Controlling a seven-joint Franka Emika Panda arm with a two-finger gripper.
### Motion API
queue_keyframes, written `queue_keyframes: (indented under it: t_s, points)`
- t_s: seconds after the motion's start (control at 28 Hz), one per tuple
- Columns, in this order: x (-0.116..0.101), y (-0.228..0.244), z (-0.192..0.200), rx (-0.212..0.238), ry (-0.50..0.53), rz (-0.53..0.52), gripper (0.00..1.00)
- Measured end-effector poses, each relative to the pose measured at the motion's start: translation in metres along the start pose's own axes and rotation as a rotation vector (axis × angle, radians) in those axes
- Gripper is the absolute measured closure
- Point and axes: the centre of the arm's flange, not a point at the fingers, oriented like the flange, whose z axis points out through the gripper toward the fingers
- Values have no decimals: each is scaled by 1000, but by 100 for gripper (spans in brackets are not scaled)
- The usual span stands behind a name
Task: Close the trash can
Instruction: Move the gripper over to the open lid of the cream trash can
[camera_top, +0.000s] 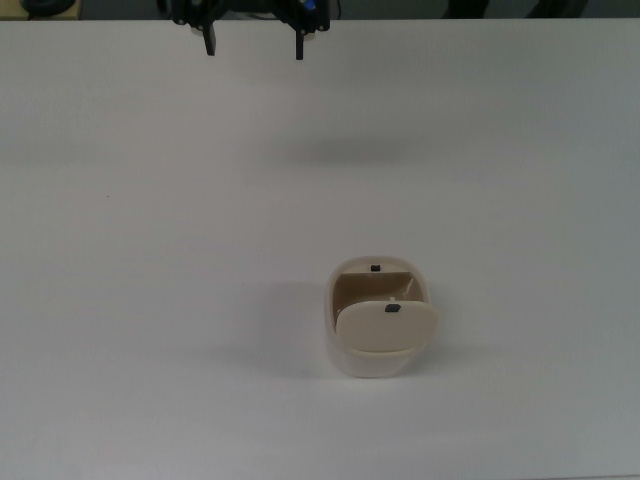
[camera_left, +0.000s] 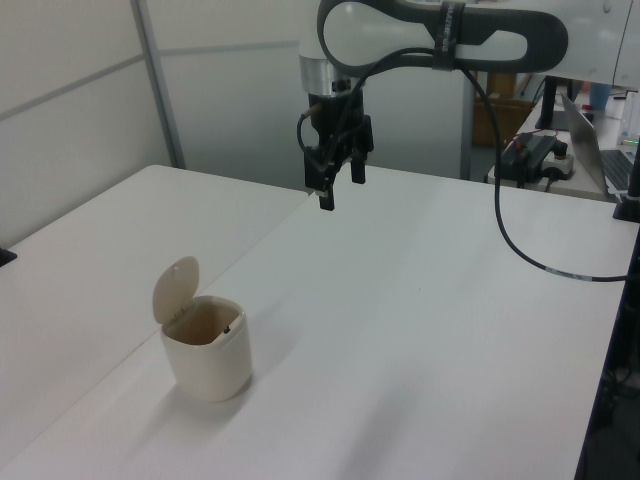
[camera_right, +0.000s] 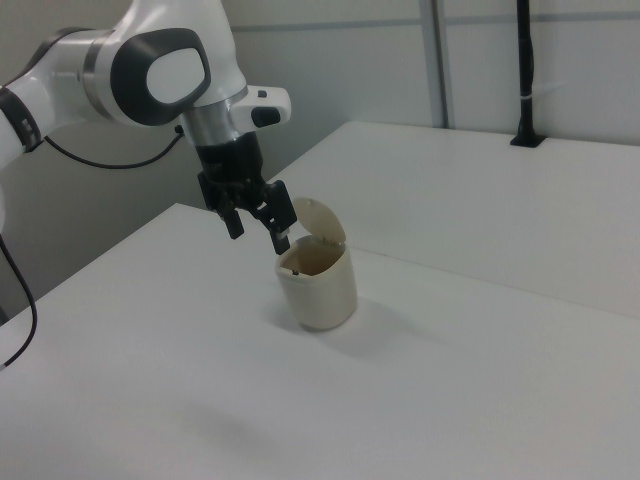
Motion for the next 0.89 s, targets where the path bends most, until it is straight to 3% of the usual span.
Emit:
queue_keyframes:
  t_s: [0.25, 0.46, 0.68, 0.79, 0.89]
  points:
    - [5, -9, 0, 5, 35, -46, 0]
    - [22, -19, 4, 97, 119, -42, 0]
    - [58, -35, 18, 145, 282, 58, 3]
    - [77, -54, 33, 133, 364, 113, 4]
    - [93, -81, 54, 84, 436, 166, 8]
